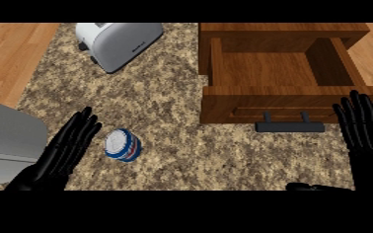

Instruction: Pick up the can, place it into the drawer and close the drawer

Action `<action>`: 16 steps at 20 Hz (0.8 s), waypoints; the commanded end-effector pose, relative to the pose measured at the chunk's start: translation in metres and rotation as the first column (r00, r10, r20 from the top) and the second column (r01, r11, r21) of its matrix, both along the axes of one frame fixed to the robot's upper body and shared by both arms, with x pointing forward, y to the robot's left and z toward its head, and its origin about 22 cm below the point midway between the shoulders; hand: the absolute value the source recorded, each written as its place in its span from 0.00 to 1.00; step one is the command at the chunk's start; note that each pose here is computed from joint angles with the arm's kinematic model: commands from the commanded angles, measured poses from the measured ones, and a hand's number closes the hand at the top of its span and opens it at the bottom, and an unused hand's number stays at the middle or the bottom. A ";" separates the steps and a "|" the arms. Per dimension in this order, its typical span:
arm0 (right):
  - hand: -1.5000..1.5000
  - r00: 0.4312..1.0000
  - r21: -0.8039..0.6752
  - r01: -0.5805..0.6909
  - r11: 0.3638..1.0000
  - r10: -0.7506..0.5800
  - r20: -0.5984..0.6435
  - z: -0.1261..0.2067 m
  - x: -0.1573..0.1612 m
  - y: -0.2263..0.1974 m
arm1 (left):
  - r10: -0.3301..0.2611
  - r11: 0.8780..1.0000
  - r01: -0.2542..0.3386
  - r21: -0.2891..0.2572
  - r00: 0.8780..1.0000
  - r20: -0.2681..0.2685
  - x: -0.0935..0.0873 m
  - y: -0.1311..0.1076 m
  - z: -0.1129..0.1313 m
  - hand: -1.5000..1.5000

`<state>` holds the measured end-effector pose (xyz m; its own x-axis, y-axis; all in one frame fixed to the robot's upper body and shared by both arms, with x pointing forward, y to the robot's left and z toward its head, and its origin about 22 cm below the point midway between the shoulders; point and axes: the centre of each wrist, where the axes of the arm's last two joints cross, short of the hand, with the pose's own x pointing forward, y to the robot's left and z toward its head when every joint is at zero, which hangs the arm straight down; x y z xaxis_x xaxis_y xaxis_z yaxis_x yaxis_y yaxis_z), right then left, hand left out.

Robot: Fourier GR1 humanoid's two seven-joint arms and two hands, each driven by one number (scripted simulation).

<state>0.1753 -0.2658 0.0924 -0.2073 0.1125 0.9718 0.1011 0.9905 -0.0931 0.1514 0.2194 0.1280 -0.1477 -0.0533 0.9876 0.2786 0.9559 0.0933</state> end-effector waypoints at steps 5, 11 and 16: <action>0.00 1.000 -0.012 0.012 1.000 -0.012 -0.001 -0.019 -0.005 -0.018 | 0.051 0.999 -0.051 0.002 0.998 -0.046 -0.004 0.001 -0.011 0.00; 0.00 1.000 -0.030 -0.001 1.000 0.001 -0.010 -0.004 0.001 -0.026 | 0.043 0.999 -0.042 0.017 0.998 -0.051 0.040 -0.006 -0.029 0.00; 0.00 0.999 0.002 0.030 1.000 -0.030 0.013 -0.014 -0.013 -0.034 | 0.045 0.999 -0.045 0.009 0.997 -0.055 0.027 0.015 -0.060 0.00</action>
<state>0.1646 -0.2861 0.0788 -0.2122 0.1244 0.9693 0.1163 0.9880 -0.1013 0.1787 0.2262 0.0836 -0.0924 -0.0651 0.9936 0.2428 0.9663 0.0859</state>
